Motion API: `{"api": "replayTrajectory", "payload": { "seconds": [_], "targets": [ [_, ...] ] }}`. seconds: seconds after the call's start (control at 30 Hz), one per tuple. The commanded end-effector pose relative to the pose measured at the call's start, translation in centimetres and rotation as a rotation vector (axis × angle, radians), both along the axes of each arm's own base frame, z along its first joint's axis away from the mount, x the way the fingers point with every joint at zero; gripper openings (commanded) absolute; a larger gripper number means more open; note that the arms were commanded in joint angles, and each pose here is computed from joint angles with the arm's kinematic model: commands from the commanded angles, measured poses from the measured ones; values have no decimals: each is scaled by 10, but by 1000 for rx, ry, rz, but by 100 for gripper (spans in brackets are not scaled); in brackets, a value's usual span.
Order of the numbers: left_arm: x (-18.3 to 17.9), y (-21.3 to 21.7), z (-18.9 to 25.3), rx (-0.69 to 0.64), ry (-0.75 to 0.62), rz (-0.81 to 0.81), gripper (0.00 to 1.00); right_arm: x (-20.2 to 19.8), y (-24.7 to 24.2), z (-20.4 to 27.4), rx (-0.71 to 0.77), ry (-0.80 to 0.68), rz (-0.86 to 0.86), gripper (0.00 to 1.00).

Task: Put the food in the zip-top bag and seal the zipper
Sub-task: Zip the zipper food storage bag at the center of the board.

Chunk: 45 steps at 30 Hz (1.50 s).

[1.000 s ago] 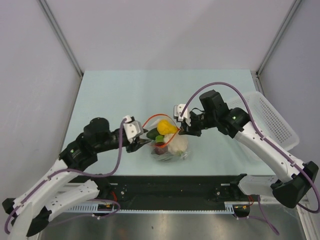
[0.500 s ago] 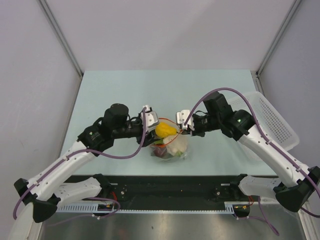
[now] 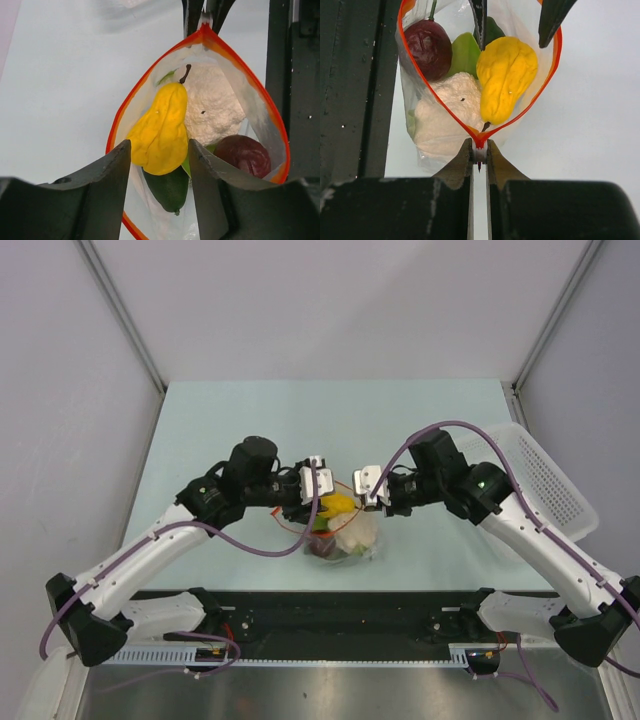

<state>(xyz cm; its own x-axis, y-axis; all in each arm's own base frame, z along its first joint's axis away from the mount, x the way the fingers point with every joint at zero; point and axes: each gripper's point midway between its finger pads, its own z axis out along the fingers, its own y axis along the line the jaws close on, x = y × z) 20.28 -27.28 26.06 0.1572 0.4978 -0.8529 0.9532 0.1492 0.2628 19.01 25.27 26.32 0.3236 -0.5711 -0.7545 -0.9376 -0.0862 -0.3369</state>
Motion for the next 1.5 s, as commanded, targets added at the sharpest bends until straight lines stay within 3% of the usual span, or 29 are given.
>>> {"api": "replayTrajectory", "payload": {
  "seconds": [0.0, 0.03, 0.13, 0.27, 0.47, 0.53, 0.6, 0.63, 0.97, 1.1, 1.17, 1.23, 1.3, 1.47],
  "targets": [
    [2, -6, 2, 21, -76, -77, 57, -2, 7, 23, 64, -77, 35, 0],
    [5, -7, 1, 22, -81, -75, 64, -2, 8, 23, 64, -81, 36, 0],
    [10, -13, 0, 19, -98, -78, 69, -4, 10, 23, 66, -79, 42, 0],
    [8, -18, -21, 78, -70, -100, 67, -6, 10, 23, 62, -85, 51, 0],
    [-5, -5, -43, 153, -17, -123, 42, -3, 8, 23, 55, -98, 38, 0],
    [-14, 3, -49, 182, 5, -138, 24, -1, 7, 23, 53, -99, 33, 0],
    [-20, 11, -52, 211, 26, -143, 14, -1, 7, 23, 56, -97, 34, 0],
    [-22, 14, -48, 211, 22, -140, 3, -1, 6, 23, 55, -96, 32, 0],
    [-57, 32, -30, 238, 135, -195, 0, 3, 3, 23, 54, -107, 35, 0],
    [-37, 20, -16, 155, 51, -127, 40, 3, 3, 23, 55, -113, 44, 0],
    [-32, 15, -13, 140, 38, -129, 46, 2, 3, 24, 54, -123, 50, 0],
    [-26, 9, -14, 144, 27, -136, 60, 2, 3, 24, 52, -130, 56, 0],
    [-19, 3, -11, 127, -7, -139, 69, 2, 3, 25, 53, -135, 61, 0],
    [-8, -8, -20, 140, -34, -164, 72, 1, 2, 24, 50, -136, 63, 0]
  ]
}}
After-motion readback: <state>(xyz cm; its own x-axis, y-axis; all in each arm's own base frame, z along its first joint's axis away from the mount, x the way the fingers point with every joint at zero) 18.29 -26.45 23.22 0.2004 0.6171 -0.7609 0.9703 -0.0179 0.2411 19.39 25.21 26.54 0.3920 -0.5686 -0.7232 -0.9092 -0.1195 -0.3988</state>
